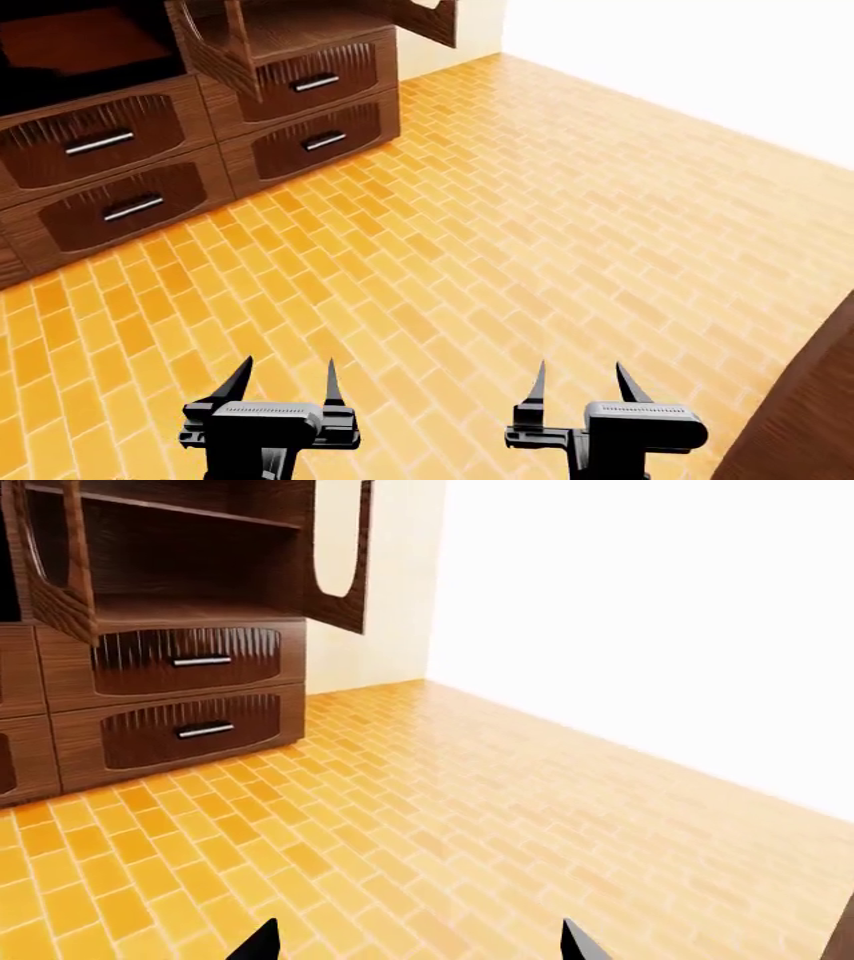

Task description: Pick the water bottle from the counter and place it in the cabinet.

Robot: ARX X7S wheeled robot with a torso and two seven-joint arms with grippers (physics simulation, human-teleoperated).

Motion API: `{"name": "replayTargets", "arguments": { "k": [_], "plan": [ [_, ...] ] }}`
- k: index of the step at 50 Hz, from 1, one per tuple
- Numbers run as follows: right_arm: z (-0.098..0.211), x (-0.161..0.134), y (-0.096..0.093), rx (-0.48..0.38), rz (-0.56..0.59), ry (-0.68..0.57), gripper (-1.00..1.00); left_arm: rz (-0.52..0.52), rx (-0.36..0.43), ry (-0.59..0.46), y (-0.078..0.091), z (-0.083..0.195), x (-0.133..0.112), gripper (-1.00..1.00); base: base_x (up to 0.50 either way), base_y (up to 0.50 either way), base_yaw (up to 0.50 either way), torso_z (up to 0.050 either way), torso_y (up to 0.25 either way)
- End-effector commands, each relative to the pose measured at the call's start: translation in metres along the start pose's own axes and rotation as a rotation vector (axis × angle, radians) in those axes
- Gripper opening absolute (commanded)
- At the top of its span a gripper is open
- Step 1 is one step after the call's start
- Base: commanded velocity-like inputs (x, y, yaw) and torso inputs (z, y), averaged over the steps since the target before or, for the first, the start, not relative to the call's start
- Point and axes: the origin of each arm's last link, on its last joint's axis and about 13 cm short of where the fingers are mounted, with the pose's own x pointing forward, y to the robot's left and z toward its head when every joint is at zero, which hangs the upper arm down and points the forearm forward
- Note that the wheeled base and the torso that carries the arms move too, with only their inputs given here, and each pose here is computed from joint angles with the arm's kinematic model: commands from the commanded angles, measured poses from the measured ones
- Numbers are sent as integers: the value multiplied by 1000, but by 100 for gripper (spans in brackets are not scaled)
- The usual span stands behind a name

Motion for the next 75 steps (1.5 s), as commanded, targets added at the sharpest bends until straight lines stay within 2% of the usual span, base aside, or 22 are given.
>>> {"name": "replayTargets", "arguments": {
  "k": [1, 18, 38, 51, 75],
  "plan": [
    [0, 0, 0, 3, -1, 0, 100, 2, 0, -1, 0, 0, 0, 100, -268, 227, -355, 0, 0],
    [0, 0, 0, 17, -8, 4, 100, 10, -4, -5, 1, 1, 0, 100, -258, 237, -357, 0, 0],
    [-1, 1, 0, 42, 5, 19, 100, 8, -3, -7, 1, 2, 0, 100, -499, -12, 0, 0, 0],
    [-1, 0, 0, 52, 12, 19, 100, 8, -3, -6, 1, 2, 0, 100, -466, -169, 0, 0, 0],
    [1, -1, 3, 41, 57, 6, 100, 9, -4, -7, 1, 2, 0, 100, -337, -370, 0, 0, 0]
  ]
}}
